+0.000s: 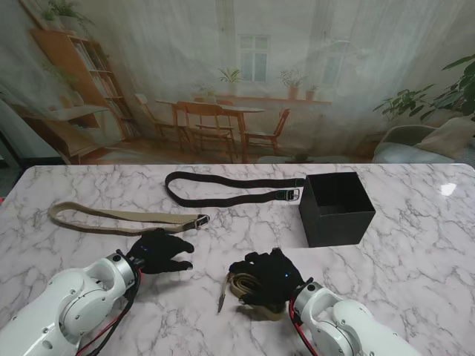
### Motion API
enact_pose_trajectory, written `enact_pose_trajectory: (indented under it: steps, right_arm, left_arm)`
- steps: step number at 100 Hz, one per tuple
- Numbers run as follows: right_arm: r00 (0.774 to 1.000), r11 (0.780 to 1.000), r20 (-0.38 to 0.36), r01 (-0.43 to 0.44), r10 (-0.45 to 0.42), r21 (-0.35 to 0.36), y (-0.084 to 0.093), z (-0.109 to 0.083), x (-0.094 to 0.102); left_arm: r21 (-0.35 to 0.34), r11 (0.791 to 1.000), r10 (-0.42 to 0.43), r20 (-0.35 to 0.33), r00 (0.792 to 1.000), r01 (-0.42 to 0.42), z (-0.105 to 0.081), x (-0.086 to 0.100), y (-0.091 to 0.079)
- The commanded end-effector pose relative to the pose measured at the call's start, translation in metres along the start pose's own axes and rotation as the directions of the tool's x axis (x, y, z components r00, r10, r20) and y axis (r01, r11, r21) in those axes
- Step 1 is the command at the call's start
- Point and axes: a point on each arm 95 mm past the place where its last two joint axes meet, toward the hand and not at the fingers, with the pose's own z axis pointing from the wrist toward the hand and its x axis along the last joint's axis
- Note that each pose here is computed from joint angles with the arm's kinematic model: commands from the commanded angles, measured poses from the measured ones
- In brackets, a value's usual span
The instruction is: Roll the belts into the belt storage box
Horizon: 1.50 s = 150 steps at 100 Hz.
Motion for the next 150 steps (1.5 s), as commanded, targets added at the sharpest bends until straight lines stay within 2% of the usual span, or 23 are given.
enact_pose_trajectory:
  steps: [1, 40, 58, 85, 129, 150]
  right_arm:
    - [0.999, 1.000, -0.030, 0.017, -0.017, -0.003, 0.003, 0.003, 0.006]
    - [0.988, 0.994, -0.149, 0.061, -0.047, 0.091, 0.002, 0.016, 0.022]
    - [0.987, 0.993, -0.157, 0.044, -0.026, 0.112, -0.004, 0.015, 0.024]
    - [0.994, 0.999, -0.104, -0.028, 0.032, 0.041, -0.006, 0.008, 0.023]
    - [0.998, 0.998, -0.066, 0.020, -0.024, -0.060, -0.010, 0.004, 0.021]
    - [1.000, 0.994, -0.014, 0.012, -0.014, -0.112, -0.009, -0.002, 0.025]
  left_arm:
    - [-0.011, 1.000, -0.002, 0.006, 1.000, 0.002, -0.001, 0.000, 0.002]
    - [-0.011, 1.000, -0.006, 0.016, 1.000, 0.006, -0.002, -0.002, 0.002]
    - [-0.014, 1.000, -0.007, 0.019, 1.000, 0.007, -0.002, -0.002, 0.002]
    - [-0.017, 1.000, -0.003, 0.021, 1.000, 0.004, -0.002, -0.002, 0.003]
    - [-0.021, 1.000, 0.000, 0.018, 1.000, 0.001, 0.001, -0.002, 0.004]
    - [-0.015, 1.000, 0.001, 0.017, 1.000, -0.001, 0.002, -0.002, 0.005]
